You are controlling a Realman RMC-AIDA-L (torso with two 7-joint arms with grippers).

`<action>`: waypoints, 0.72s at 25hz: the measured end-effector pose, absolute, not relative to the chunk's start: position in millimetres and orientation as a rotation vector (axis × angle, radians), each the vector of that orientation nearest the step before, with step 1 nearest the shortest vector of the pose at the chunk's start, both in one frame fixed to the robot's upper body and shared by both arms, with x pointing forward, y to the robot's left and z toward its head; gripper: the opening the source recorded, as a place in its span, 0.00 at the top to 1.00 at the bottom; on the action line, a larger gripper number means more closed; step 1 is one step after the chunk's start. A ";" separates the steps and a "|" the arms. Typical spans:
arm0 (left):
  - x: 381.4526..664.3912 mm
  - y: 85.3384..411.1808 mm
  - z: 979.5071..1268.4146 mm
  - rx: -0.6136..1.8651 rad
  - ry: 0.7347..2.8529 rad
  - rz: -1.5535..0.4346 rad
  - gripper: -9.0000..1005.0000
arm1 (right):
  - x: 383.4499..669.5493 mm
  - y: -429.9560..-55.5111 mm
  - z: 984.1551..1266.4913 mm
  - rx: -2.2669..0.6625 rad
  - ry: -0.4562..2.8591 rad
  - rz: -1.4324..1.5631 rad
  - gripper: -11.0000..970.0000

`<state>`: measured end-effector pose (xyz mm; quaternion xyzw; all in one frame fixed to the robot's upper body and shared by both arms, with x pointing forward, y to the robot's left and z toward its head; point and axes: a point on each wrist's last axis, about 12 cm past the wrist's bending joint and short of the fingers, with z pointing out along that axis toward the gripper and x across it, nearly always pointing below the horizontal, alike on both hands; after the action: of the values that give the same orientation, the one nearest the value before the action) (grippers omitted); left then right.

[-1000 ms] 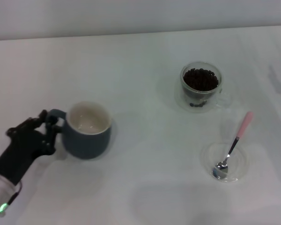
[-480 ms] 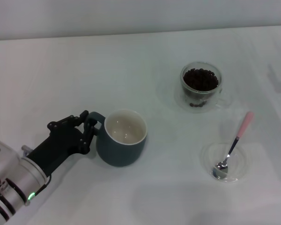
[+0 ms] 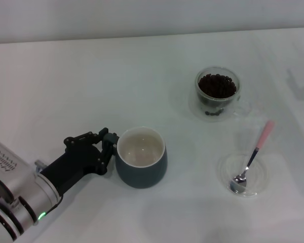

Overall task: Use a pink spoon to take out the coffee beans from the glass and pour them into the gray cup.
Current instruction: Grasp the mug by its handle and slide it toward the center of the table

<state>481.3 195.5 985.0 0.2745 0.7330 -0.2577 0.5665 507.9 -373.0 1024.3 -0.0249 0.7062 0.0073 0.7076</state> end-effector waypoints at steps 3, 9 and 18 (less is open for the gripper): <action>479.9 193.7 984.1 0.675 1.721 -0.608 0.81 | 507.7 -371.7 1023.5 -0.061 1.572 0.020 0.23; 480.3 194.0 984.5 0.676 1.718 -0.606 0.80 | 506.5 -372.5 1023.1 -0.059 1.574 0.019 0.23; 477.9 197.3 983.5 0.686 1.711 -0.585 0.69 | 505.6 -373.9 1023.1 -0.061 1.574 0.013 0.23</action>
<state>477.9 197.3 983.5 0.2921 0.7282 -0.2492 0.5677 505.6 -373.9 1023.1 -0.0273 0.7081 0.0057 0.7056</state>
